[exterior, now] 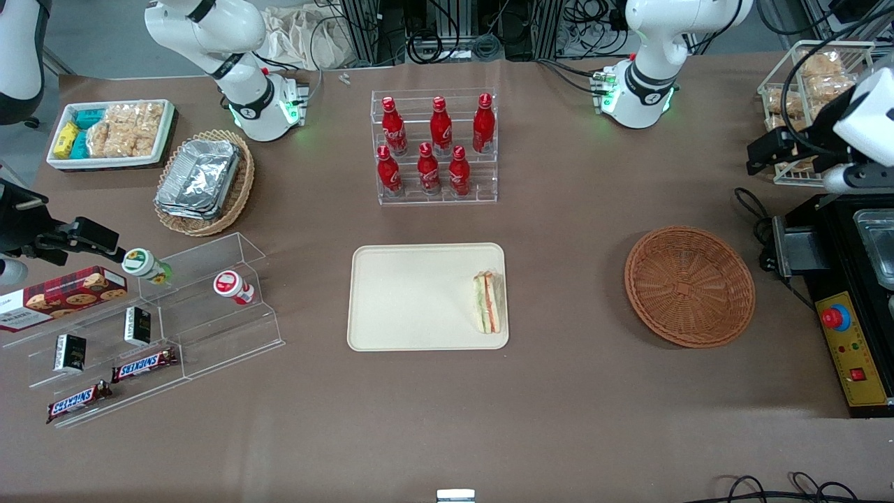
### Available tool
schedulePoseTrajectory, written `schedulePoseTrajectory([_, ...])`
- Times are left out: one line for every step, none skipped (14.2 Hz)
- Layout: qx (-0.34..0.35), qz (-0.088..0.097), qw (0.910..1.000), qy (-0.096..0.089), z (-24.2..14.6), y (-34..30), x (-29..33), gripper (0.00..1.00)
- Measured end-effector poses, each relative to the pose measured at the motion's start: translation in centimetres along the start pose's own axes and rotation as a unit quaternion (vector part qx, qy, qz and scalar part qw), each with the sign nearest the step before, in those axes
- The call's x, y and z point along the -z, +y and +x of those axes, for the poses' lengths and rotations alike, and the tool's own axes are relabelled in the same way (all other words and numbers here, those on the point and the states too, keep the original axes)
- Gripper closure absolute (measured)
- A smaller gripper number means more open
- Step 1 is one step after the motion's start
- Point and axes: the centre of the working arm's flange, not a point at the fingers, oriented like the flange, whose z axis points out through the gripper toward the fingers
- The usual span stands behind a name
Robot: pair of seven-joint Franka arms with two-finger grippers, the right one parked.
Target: Place sandwich from basket to tray
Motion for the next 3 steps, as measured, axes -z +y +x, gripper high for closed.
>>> schedulePoseTrajectory([-0.007,0.001,1.0,0.0,-0.15,0.73,-0.02,0.0])
schedulePoseTrajectory([-0.012,0.001,0.9999,0.0,-0.16,1.28,-0.13,0.0])
schedulePoseTrajectory([-0.014,0.002,0.9999,-0.001,-0.15,1.52,-0.22,0.0])
